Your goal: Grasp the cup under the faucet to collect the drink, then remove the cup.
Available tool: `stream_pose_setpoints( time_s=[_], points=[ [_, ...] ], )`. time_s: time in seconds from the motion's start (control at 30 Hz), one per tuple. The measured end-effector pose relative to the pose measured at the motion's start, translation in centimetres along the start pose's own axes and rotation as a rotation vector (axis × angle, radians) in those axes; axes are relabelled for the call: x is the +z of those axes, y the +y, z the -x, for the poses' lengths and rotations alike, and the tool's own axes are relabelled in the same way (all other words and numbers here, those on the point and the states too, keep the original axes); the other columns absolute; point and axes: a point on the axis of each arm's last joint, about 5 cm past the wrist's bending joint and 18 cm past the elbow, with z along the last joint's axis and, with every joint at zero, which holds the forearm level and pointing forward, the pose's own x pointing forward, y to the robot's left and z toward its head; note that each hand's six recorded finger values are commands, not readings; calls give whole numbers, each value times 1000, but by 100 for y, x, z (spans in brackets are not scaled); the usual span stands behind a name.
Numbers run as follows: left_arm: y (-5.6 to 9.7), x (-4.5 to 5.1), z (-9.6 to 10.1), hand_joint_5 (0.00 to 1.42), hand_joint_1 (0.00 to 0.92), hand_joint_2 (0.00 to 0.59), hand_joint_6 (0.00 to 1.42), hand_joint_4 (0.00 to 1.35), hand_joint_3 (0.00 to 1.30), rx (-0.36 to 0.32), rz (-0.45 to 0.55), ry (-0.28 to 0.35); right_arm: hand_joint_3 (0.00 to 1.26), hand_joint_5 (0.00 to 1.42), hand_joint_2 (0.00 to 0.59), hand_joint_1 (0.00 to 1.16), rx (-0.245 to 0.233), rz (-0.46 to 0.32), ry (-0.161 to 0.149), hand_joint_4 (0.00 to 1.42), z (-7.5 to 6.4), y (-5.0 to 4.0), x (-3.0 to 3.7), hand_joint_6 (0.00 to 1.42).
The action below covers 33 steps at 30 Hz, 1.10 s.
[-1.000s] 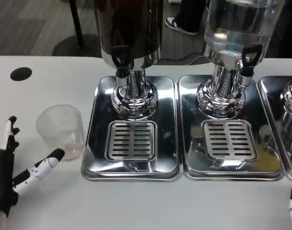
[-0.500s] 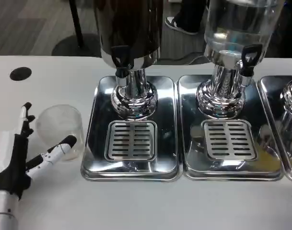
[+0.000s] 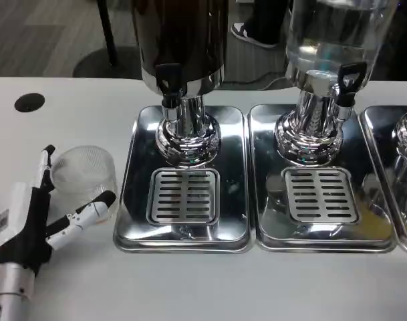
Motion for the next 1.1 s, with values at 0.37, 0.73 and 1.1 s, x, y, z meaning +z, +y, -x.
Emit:
stream_pose_setpoints(
  time_s=[0.37, 0.73, 1.1],
  points=[
    [-11, -31, 11, 267, 167, 95, 390, 176, 20, 1, 37, 12, 286, 109, 507, 611, -6, -5, -6, 206, 16, -9, 9, 9],
    [-69, 4, -10, 280, 158, 98, 407, 181, 38, 30, 59, 19, 286, 115, 504, 611, -19, -3, 0, 207, 33, -30, 1, 9],
    [-98, 62, -59, 281, 157, 99, 410, 190, 41, 24, 65, 7, 295, 125, 502, 628, -33, -19, -2, 218, 56, -47, 5, 9]
  ],
)
